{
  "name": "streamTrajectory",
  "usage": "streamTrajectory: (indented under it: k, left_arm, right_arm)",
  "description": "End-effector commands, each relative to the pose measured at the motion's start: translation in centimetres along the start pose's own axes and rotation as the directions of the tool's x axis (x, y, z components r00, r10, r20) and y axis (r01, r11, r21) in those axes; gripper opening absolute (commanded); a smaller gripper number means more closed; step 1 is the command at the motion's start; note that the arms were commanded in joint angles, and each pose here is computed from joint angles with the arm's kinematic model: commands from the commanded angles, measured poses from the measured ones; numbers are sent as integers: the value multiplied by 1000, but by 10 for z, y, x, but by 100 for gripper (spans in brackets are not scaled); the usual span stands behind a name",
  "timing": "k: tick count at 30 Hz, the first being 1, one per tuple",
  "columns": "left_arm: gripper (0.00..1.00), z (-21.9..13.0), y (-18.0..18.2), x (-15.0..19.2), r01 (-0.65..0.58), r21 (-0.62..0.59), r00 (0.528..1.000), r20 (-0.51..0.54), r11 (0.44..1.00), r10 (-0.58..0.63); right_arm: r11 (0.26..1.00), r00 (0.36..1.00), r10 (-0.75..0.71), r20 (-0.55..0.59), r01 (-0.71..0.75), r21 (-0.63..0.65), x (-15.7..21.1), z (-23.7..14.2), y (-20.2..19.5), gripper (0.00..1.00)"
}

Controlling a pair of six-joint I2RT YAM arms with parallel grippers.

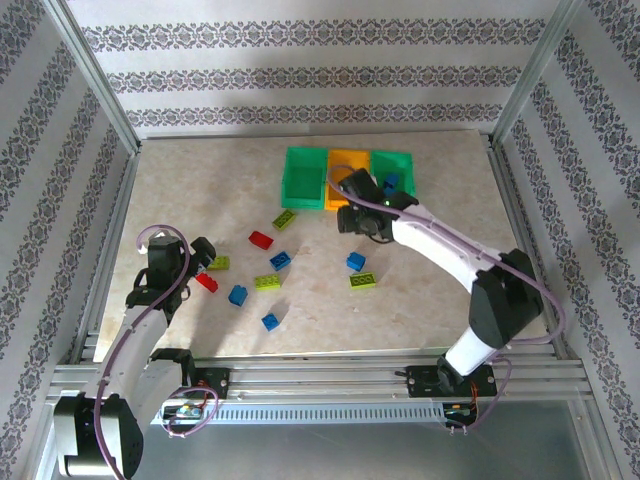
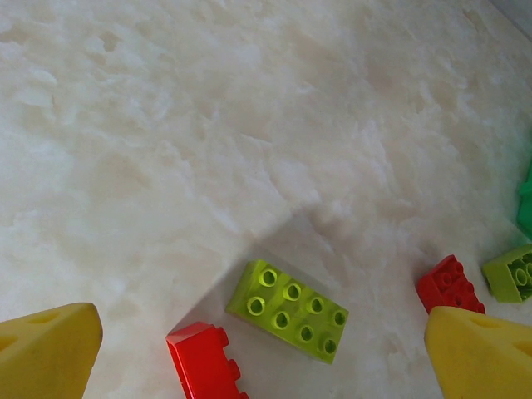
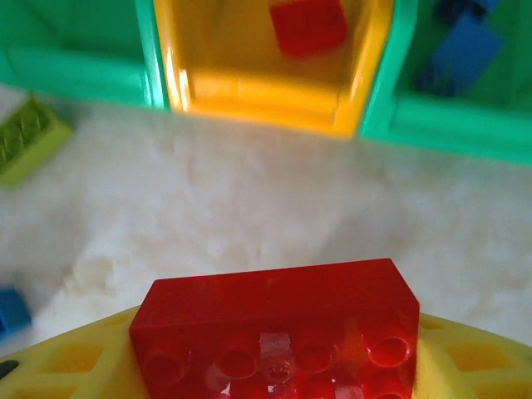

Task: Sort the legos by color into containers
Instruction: Place the lego in the container.

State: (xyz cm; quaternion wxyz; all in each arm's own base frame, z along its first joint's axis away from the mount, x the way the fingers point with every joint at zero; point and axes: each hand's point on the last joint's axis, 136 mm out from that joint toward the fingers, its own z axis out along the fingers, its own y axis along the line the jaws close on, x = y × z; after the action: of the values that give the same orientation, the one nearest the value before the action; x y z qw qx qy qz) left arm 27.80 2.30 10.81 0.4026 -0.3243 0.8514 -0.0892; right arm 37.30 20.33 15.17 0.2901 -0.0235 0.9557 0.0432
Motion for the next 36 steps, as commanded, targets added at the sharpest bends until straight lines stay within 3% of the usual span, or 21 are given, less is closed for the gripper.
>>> streamTrajectory:
  k: [1, 6, 13, 26, 36]
  left_arm:
    - [100, -7, -4, -9, 1, 13, 1000, 8, 1000, -1]
    - [100, -7, -9, -10, -2, 36, 1000, 6, 999, 1]
    - [100, -8, -22, -18, -16, 80, 1000, 17, 997, 14]
    - [100, 11, -44, -15, -12, 149, 998, -66, 989, 22]
    - [100, 21, -56, -5, -15, 199, 989, -141, 980, 43]
  right_arm:
    - [996, 994, -82, 71, 78, 51, -42, 15, -1, 43]
    - [994, 991, -98, 91, 92, 65, -81, 50, -2, 43]
    - [994, 992, -101, 74, 96, 60, -101, 92, -5, 44]
    - [991, 991, -126, 46, 124, 56, -100, 120, -5, 65]
    - [990, 988, -136, 78, 133, 46, -109, 109, -2, 81]
